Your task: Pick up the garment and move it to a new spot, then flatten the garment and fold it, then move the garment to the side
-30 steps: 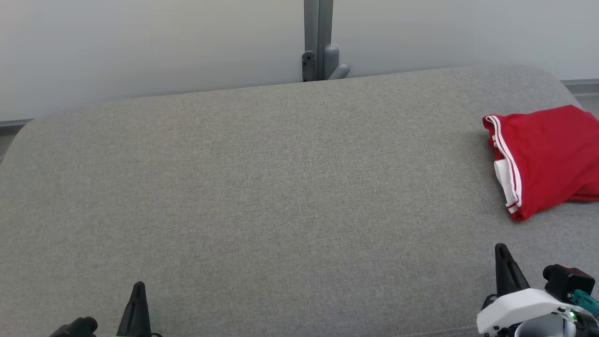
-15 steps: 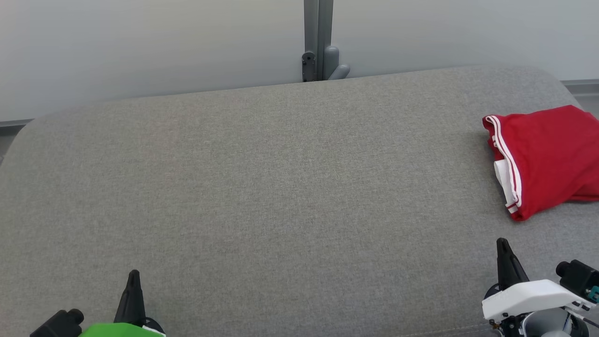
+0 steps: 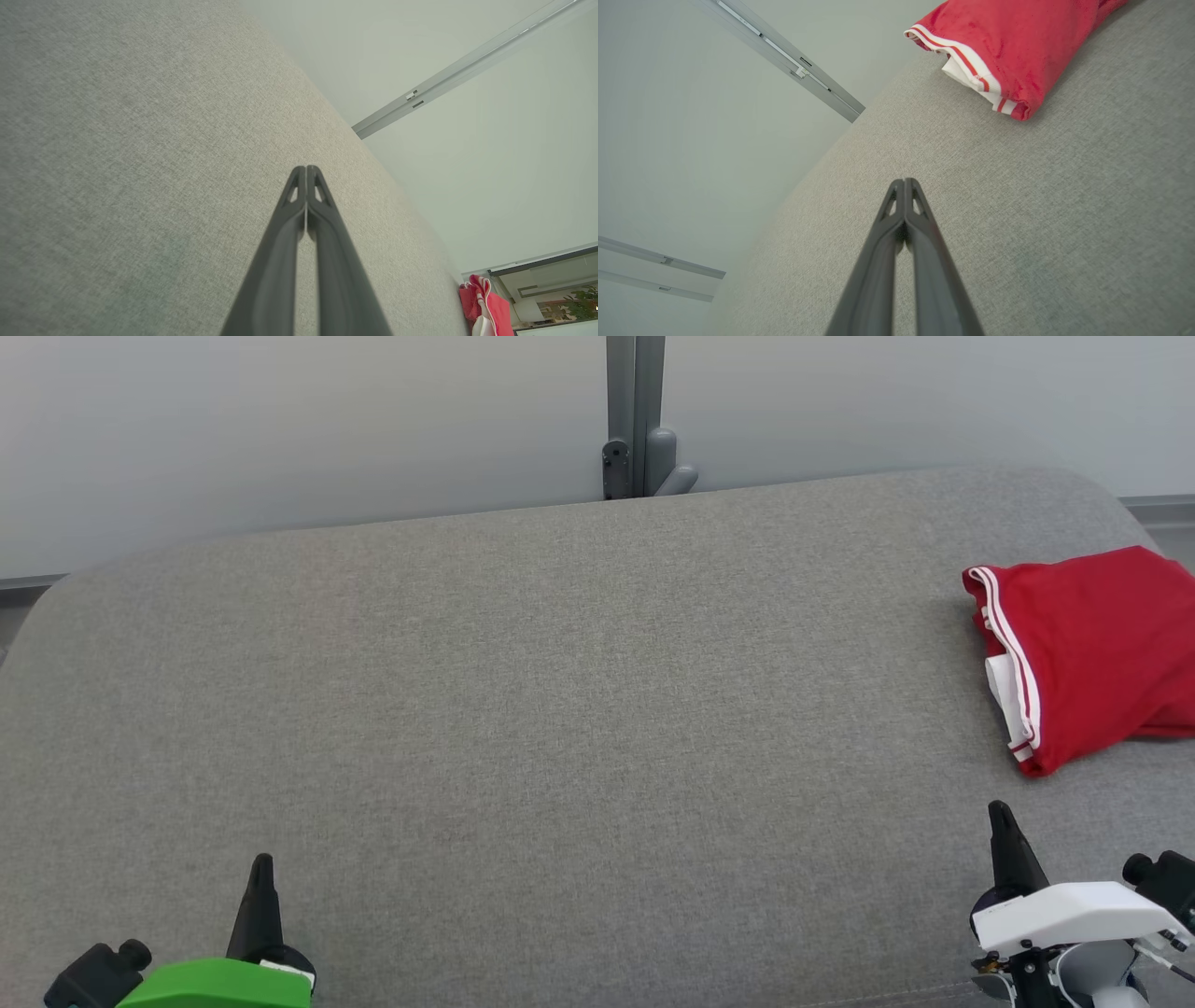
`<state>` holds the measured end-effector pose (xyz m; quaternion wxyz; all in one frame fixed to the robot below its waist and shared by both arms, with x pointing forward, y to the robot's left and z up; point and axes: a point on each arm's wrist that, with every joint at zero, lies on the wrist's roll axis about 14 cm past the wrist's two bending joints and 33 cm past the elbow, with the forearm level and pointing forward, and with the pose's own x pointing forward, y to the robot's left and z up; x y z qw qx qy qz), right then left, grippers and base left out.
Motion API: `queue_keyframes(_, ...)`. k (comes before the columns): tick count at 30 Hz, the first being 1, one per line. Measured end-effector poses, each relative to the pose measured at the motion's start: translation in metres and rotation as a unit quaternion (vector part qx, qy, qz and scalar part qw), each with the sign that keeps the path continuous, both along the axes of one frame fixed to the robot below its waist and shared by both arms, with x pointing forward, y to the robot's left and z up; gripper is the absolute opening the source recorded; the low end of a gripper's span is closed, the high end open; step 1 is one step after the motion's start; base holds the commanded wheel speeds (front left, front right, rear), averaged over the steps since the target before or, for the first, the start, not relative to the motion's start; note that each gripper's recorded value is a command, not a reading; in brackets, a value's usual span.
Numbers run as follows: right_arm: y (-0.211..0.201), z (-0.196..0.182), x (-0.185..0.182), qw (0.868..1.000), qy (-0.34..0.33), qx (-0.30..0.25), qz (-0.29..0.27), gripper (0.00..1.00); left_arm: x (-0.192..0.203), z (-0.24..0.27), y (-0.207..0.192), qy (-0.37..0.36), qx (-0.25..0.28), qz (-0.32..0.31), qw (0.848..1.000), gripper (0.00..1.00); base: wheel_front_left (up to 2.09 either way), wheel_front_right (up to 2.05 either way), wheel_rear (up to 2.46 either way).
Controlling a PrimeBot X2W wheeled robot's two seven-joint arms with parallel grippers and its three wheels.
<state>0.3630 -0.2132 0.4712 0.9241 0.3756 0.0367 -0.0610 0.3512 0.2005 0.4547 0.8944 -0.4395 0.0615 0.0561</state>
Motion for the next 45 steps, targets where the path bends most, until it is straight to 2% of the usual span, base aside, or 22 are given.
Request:
queue_keyframes(22, 0.002, 0.010, 0.008, 0.991, -0.019, 0.132, -0.005, 0.00, 0.012, 0.015, 0.000, -0.021, -0.111, 0.010, 0.994, 0.00, 0.00, 0.00, 0.00)
queue_keyframes(45, 0.006, 0.022, 0.014, 0.967, -0.039, 0.250, 0.000, 0.00, 0.023, 0.031, -0.001, -0.044, -0.207, 0.011, 0.977, 0.00, 0.00, 0.00, 0.00)
